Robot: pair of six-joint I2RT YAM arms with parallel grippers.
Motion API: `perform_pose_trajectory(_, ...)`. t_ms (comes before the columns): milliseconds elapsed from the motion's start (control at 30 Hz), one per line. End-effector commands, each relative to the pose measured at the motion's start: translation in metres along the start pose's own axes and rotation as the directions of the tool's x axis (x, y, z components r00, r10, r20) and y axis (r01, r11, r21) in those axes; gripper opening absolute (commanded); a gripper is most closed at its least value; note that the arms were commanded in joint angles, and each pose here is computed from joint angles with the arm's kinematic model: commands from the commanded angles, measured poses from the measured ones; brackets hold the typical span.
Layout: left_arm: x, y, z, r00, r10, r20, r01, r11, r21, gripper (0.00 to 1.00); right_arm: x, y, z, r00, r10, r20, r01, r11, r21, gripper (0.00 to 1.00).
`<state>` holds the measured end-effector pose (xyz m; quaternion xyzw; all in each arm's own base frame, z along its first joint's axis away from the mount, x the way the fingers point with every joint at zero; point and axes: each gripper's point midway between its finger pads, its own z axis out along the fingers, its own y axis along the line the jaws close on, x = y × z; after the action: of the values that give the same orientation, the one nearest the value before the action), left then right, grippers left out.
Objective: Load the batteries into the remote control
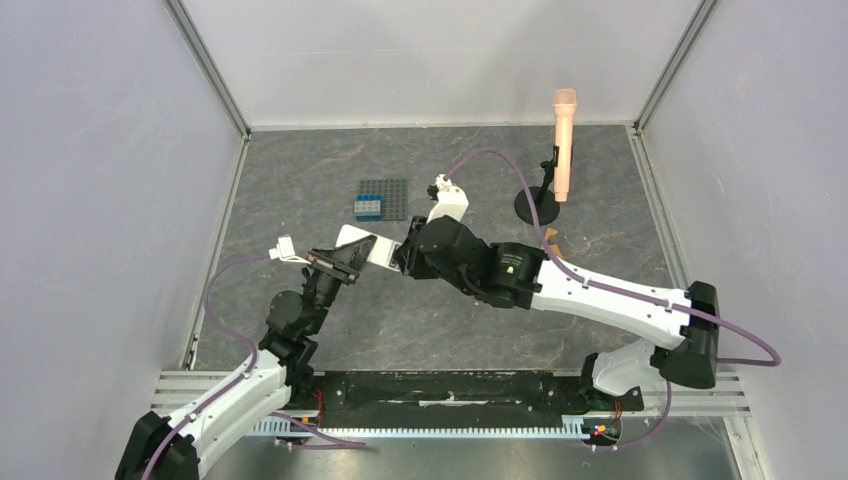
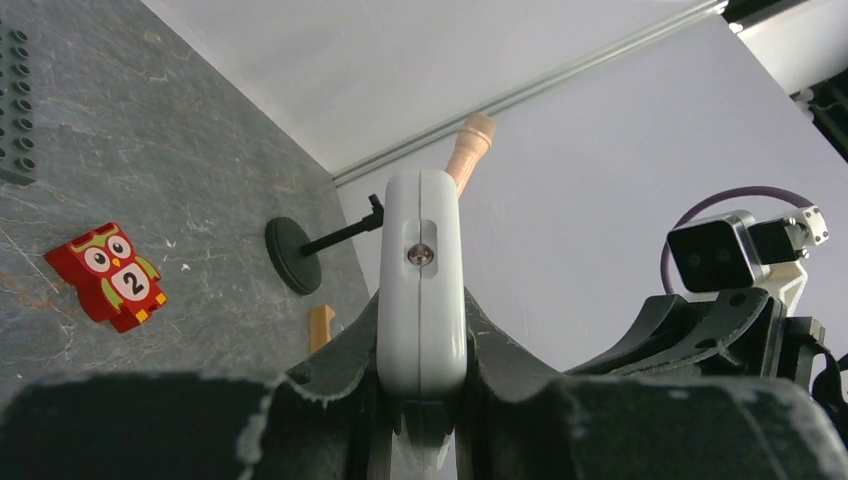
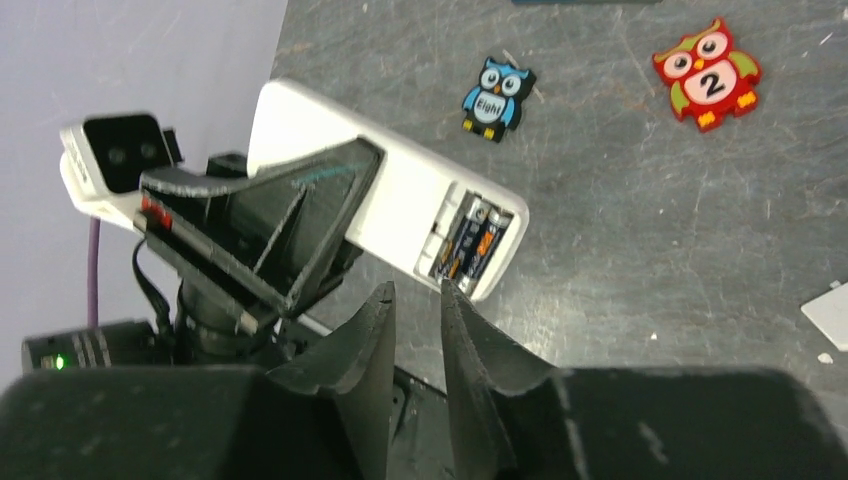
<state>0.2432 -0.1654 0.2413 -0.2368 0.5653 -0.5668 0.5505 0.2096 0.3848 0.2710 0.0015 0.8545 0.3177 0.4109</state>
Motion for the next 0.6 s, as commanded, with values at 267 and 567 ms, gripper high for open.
perform_pose_trajectory(267,0.013,-0.029,-0.009,0.995,0.058,-0.077,-0.045,0.986,0.162,0.02,0.03,0.001,-0.012,0.996,-0.053,-0.075,0.04,0.987,-0.158,0.09)
perform_pose_trajectory(567,0.019,-0.035,-0.017,0.991,0.072,-0.114,-0.047,0.977,0.209,0.02,0.029,-0.006,-0.003,0.998,-0.034,-0.053,0.026,0.991,-0.129,0.05)
